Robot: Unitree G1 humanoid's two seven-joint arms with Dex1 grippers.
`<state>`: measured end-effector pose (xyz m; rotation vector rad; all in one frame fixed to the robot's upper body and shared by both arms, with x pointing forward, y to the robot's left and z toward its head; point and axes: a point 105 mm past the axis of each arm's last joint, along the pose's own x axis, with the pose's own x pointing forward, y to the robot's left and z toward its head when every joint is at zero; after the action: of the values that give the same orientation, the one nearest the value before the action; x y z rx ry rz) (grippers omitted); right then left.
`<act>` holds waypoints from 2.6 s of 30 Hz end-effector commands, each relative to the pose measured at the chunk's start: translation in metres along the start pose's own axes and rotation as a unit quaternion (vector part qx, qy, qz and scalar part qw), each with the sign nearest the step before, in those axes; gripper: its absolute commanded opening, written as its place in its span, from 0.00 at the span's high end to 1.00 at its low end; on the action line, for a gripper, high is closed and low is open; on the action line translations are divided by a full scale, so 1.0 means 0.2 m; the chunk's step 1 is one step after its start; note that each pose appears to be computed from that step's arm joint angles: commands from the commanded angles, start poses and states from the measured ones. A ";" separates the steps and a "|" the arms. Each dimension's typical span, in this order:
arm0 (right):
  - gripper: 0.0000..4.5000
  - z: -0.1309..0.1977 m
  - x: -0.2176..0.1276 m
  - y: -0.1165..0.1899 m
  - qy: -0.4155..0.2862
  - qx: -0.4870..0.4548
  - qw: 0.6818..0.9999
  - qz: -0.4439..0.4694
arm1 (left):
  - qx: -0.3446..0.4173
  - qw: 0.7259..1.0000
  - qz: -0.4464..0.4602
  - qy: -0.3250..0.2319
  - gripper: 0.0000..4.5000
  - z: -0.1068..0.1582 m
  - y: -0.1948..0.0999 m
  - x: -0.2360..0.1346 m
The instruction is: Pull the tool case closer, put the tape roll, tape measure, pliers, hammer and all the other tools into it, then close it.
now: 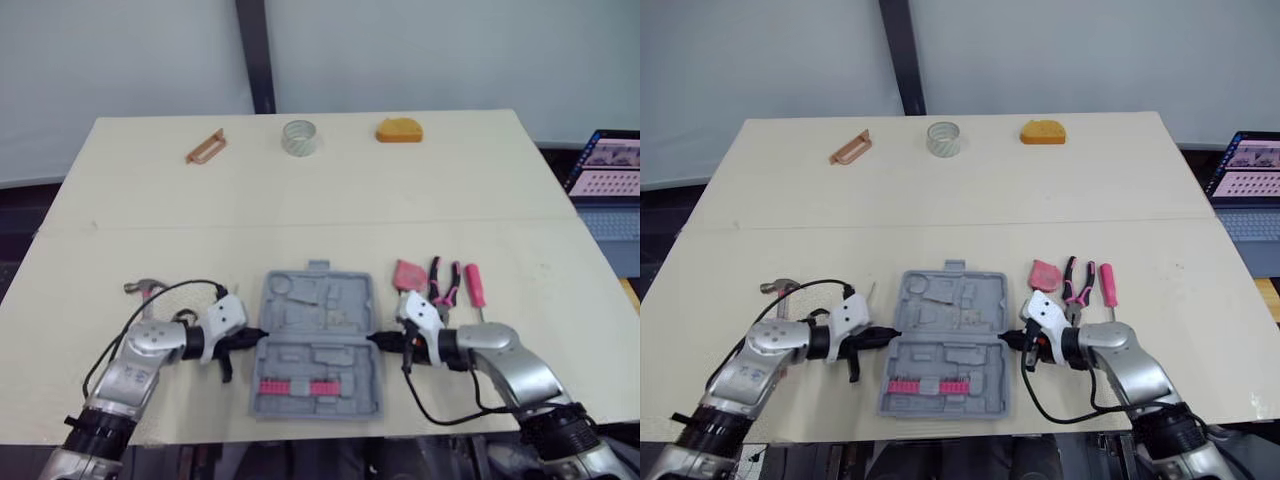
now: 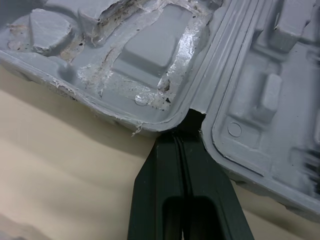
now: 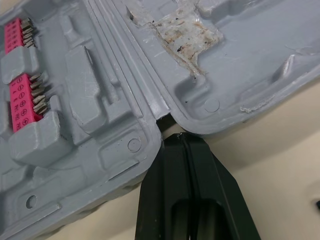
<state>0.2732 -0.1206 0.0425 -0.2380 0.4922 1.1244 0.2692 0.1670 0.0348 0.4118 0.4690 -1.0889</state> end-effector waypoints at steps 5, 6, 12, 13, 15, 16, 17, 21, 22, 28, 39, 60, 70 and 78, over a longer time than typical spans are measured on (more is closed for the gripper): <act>0.99 0.05 0.01 0.11 -0.016 -0.019 0.999 0.048 | -0.036 0.998 -0.048 0.032 1.00 -0.11 -0.17 0.01; 0.99 0.05 0.01 0.11 -0.016 -0.018 0.999 0.049 | -0.037 0.998 -0.048 0.033 1.00 -0.11 -0.17 0.00; 0.99 0.04 0.01 0.15 -0.008 -0.012 0.998 0.063 | -0.044 0.997 -0.057 0.042 1.00 -0.14 -0.22 -0.01; 0.99 0.03 0.01 0.16 -0.007 -0.010 0.998 0.066 | -0.044 0.996 -0.058 0.043 1.00 -0.14 -0.22 -0.01; 0.99 0.03 0.01 0.16 -0.006 -0.008 0.998 0.068 | -0.044 0.996 -0.059 0.044 1.00 -0.14 -0.23 -0.01; 0.99 0.02 0.01 0.17 -0.005 -0.006 0.998 0.069 | -0.045 0.996 -0.060 0.045 1.00 -0.14 -0.23 -0.01; 0.99 0.02 0.01 0.17 -0.004 -0.005 0.997 0.071 | -0.045 0.996 -0.061 0.046 1.00 -0.14 -0.23 -0.01; 0.99 0.01 0.00 0.19 -0.001 -0.002 0.997 0.077 | -0.047 0.995 -0.067 0.051 1.00 -0.16 -0.26 -0.02; 0.99 0.01 0.00 0.20 -0.001 -0.001 0.997 0.079 | -0.047 0.995 -0.069 0.052 1.00 -0.16 -0.26 -0.02; 0.99 0.00 -0.01 0.23 0.002 0.003 0.996 0.090 | -0.051 0.994 -0.075 0.057 1.00 -0.17 -0.29 -0.03; 0.99 -0.02 -0.02 0.25 0.018 0.005 0.995 0.099 | -0.058 0.993 -0.081 0.062 1.00 -0.18 -0.33 -0.05; 0.99 -0.06 -0.03 0.26 0.029 0.011 0.994 0.103 | -0.062 0.993 -0.075 0.072 1.00 -0.19 -0.32 -0.09; 0.99 -0.07 -0.04 0.25 0.031 0.012 0.994 0.100 | -0.064 0.993 -0.075 0.070 1.00 -0.19 -0.32 -0.08; 0.99 -0.08 -0.04 0.23 0.033 0.011 0.995 0.093 | -0.065 0.993 -0.072 0.073 1.00 -0.20 -0.32 -0.09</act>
<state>0.2265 -0.1183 0.0290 -0.2018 0.6296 1.2569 0.2136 0.1700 0.0237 0.3769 0.5976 -1.1527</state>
